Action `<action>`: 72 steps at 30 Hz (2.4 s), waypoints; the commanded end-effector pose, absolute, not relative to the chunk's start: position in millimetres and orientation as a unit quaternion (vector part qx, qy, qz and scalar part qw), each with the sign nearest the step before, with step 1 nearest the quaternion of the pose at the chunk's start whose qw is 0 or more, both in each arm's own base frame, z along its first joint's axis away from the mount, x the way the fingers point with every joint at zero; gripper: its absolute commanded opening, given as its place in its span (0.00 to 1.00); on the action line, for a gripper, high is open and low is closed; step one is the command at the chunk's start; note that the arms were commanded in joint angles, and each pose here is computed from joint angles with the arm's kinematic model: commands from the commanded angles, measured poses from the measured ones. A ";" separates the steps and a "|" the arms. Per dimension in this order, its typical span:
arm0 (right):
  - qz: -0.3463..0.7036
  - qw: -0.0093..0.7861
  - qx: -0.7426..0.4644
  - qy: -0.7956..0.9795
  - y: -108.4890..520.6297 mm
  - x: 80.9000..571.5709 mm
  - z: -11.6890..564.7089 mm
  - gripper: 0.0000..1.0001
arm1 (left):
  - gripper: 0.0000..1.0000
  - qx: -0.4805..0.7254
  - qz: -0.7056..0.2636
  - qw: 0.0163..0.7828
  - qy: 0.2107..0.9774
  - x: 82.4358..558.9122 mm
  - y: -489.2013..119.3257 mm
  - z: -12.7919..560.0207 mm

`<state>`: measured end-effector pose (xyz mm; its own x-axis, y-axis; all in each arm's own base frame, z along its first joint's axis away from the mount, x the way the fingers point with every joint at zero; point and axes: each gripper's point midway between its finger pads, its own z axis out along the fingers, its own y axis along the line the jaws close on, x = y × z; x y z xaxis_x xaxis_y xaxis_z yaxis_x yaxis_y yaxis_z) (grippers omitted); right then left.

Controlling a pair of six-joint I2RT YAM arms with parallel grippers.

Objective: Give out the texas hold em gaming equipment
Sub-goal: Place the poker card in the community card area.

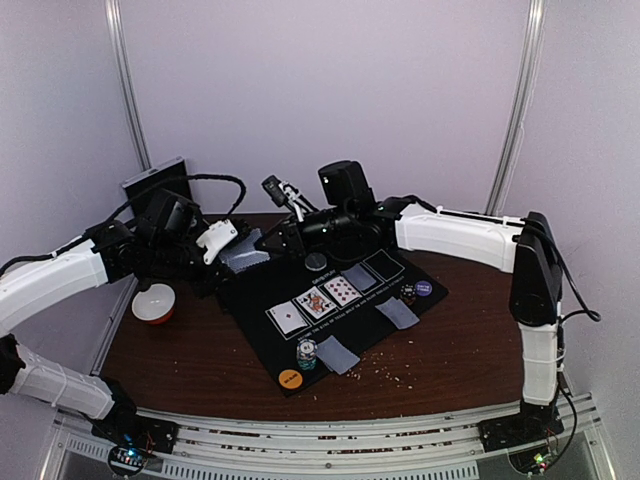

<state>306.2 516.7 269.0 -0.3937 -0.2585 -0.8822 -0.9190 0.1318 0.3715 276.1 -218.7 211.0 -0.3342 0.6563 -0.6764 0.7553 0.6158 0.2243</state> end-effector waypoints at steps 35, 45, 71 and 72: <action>0.302 0.360 0.309 0.827 226.1 481.9 97.5 0.00 | 0.36 0.328 -0.047 0.408 0.851 303.3 -212.1 202.0; 0.306 0.322 0.340 0.829 225.0 468.7 65.1 0.00 | 0.36 0.338 -0.038 0.407 0.847 305.1 -209.7 197.6; 0.298 0.333 0.325 0.834 227.3 484.6 77.8 0.47 | 0.36 0.324 -0.051 0.405 0.853 300.1 -206.1 194.3; 0.292 0.337 0.320 0.836 225.8 484.9 79.9 0.50 | 0.36 0.322 -0.052 0.404 0.854 299.6 -205.9 193.2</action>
